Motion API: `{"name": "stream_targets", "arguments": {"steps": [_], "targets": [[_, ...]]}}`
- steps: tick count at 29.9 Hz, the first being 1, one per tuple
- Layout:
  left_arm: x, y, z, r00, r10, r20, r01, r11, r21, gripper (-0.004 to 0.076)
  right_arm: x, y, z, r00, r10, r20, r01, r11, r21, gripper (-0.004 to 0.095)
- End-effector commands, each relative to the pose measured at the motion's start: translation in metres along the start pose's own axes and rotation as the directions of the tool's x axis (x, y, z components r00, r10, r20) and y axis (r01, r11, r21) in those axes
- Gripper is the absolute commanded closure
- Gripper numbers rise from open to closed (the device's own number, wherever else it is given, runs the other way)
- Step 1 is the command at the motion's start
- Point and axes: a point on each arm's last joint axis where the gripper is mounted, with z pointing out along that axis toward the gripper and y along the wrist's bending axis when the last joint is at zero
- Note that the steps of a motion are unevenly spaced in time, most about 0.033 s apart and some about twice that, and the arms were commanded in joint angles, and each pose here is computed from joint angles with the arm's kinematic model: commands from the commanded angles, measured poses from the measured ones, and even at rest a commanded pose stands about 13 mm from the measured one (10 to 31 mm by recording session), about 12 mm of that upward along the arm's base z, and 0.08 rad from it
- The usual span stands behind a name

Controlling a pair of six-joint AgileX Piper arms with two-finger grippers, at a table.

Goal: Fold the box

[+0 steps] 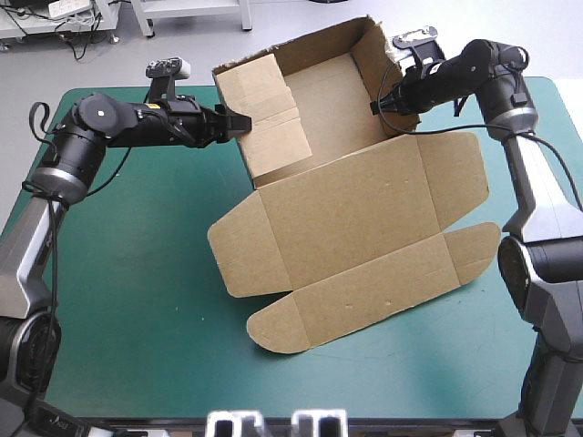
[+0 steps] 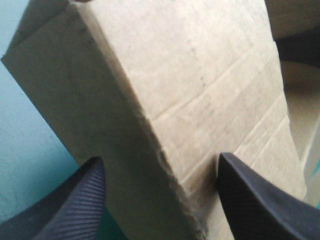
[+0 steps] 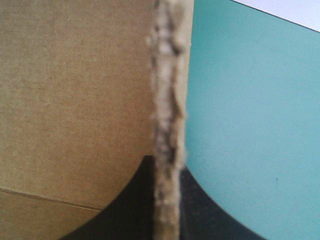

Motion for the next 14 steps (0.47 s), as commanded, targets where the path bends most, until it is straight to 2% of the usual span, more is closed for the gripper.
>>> {"name": "stream_targets", "arguments": {"steps": [1, 5, 11, 13, 14], "targets": [[-0.017, -0.026, -0.015, 0.988, -0.02, 0.153, 0.03, 0.998, -0.061, 0.027, -0.022, 0.021, -0.035, 0.988, 0.003, 0.155, 0.005, 0.999, -0.046, 0.0931], [-0.008, -0.028, 0.003, 0.992, -0.07, 0.104, 0.082, 0.99, -0.116, 0.031, -0.025, 0.03, -0.033, 0.986, -0.003, 0.168, 0.013, 0.998, -0.057, 0.0931], [0.0, -0.022, 0.028, 0.988, -0.146, 0.043, 0.15, 0.98, -0.132, 0.0311, -0.027, 0.044, -0.029, 0.986, -0.014, 0.168, 0.028, 0.996, -0.083, 0.0931], [0.003, -0.016, 0.031, 0.987, -0.158, 0.021, 0.159, 0.971, -0.179, 0.0328, -0.028, 0.048, -0.029, 0.984, 0.01, 0.176, 0.01, 0.993, -0.114, 0.0931], [0.005, -0.013, 0.033, 0.987, -0.161, 0.005, 0.158, 0.965, -0.207, 0.0332, -0.029, 0.051, -0.03, 0.982, 0.033, 0.187, -0.004, 0.988, -0.152, 0.0931]]}}
